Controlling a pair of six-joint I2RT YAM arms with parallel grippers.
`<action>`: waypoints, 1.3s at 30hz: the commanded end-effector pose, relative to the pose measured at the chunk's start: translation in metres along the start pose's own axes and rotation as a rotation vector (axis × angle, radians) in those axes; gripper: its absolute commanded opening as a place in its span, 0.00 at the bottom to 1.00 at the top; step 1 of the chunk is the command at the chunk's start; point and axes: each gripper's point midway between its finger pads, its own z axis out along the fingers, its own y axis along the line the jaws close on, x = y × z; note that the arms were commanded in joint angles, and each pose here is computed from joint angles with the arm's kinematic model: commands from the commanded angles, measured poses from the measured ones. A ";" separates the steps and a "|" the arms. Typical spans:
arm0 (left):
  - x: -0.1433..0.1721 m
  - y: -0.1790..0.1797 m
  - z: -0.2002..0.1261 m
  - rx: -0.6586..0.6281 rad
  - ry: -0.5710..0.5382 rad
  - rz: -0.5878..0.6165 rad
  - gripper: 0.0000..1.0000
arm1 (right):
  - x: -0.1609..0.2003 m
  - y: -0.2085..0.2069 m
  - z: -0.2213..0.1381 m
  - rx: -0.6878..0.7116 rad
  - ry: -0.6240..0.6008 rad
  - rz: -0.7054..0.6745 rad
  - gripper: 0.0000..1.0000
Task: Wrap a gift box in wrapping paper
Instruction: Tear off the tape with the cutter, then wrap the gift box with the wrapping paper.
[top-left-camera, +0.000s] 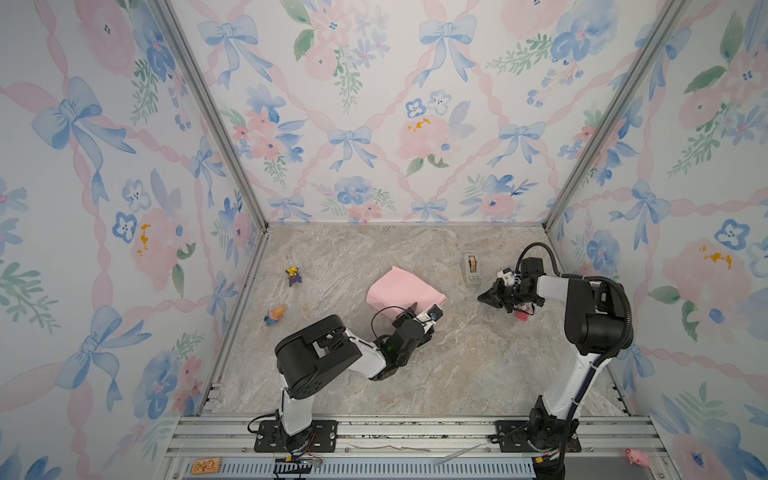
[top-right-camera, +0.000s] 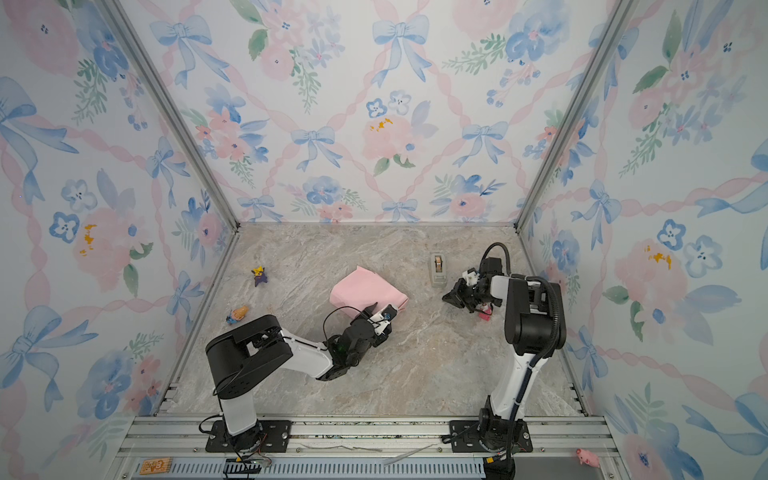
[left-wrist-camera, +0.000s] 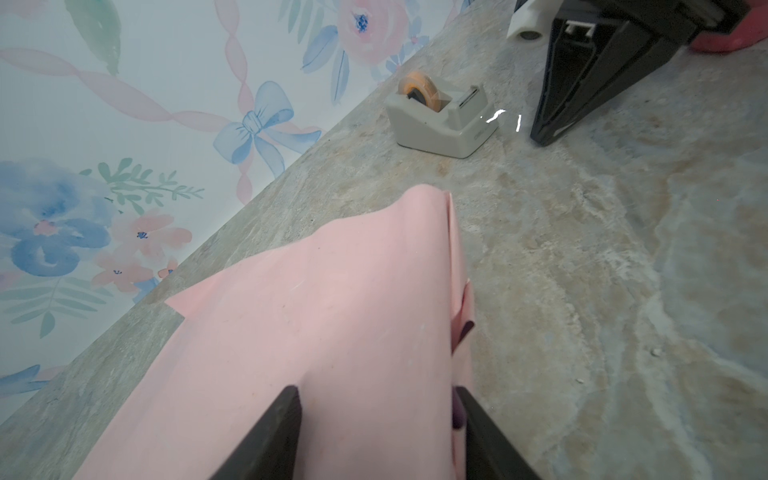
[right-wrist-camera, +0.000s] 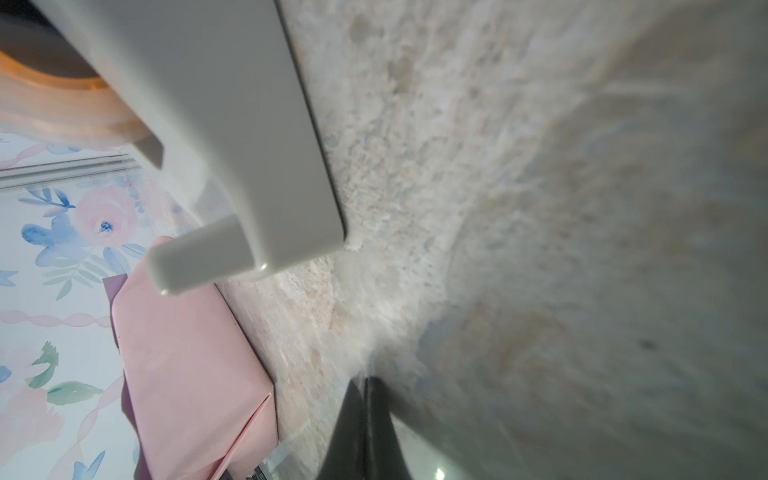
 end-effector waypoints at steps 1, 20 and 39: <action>0.081 -0.024 -0.004 0.091 0.237 0.097 0.59 | 0.013 -0.013 -0.005 0.092 0.017 0.021 0.00; 0.081 -0.025 -0.003 0.094 0.232 0.094 0.59 | 0.114 0.151 -0.058 -0.273 0.082 -0.660 0.00; 0.079 -0.023 -0.005 0.092 0.225 0.096 0.59 | 0.178 0.144 -0.005 -0.289 0.335 -0.696 0.00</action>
